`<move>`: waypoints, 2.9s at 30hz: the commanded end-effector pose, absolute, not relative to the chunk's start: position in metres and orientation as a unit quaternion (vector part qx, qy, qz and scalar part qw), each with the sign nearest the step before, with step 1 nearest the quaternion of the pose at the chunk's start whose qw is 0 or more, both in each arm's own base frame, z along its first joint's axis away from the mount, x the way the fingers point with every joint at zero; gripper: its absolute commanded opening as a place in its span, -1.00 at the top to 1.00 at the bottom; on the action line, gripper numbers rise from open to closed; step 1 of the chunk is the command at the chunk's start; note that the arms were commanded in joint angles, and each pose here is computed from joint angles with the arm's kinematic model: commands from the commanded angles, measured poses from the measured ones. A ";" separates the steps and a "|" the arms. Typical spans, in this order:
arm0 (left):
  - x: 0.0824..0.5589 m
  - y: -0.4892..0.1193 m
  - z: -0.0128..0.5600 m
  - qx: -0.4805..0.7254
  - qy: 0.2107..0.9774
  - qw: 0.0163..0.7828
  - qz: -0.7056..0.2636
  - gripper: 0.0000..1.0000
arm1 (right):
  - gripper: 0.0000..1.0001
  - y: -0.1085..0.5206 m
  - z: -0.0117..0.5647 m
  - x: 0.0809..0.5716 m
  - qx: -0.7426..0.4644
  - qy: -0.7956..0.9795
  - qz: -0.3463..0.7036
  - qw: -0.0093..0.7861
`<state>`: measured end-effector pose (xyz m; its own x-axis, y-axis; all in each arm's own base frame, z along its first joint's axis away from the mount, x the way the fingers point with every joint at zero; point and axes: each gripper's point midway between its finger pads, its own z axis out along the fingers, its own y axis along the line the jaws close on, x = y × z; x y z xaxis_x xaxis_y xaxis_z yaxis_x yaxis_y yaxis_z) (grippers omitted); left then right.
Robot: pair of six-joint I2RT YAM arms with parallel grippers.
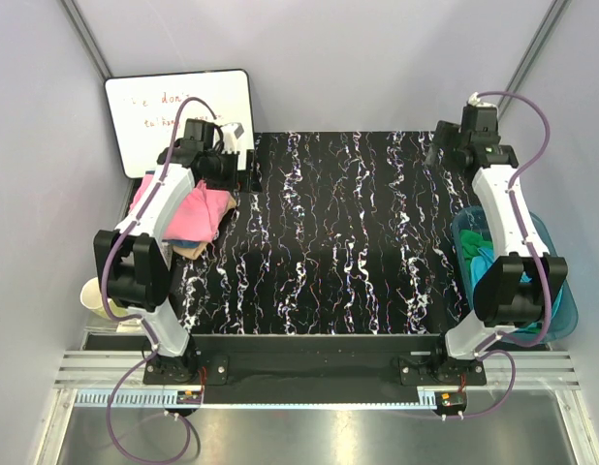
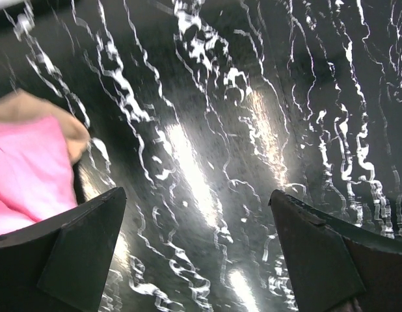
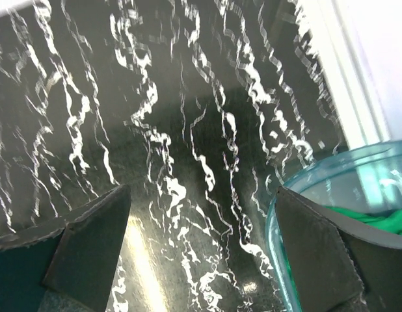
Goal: Fold and stack the t-shirts
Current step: Grab crumpled tshirt from bin with the right arm, then move the tshirt to the center of the board
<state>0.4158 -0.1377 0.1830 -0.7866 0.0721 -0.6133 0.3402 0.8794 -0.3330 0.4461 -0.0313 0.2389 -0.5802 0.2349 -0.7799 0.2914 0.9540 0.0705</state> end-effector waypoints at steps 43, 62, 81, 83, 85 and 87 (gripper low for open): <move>0.397 -0.165 0.091 0.035 0.949 0.117 -0.292 -0.98 | -0.86 -0.138 0.116 0.204 0.418 0.892 -0.164 -0.042; 0.399 -0.157 0.093 0.039 0.954 0.129 -0.267 -0.98 | 1.00 -0.156 0.165 0.247 0.417 0.894 -0.157 0.053; 0.459 -0.142 0.209 0.013 0.928 0.298 -0.225 -0.98 | 1.00 -0.041 0.345 0.381 0.214 0.881 0.043 0.419; 0.461 -0.138 0.219 0.010 0.925 0.312 -0.218 -0.98 | 1.00 0.011 0.341 0.400 0.152 0.896 0.070 0.411; 0.460 -0.135 0.224 0.007 0.924 0.318 -0.211 -0.98 | 1.00 0.060 0.324 0.414 0.093 0.912 0.089 0.388; 0.458 -0.133 0.225 0.004 0.924 0.320 -0.207 -0.98 | 1.00 0.097 0.313 0.422 0.060 0.919 0.131 0.368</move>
<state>0.4564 -0.1431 0.1894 -0.8482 -0.0935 -0.5214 0.1517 0.9002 -0.4082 0.4006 0.0226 0.3098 -0.6894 0.3206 -0.6495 0.2407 0.9472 0.2120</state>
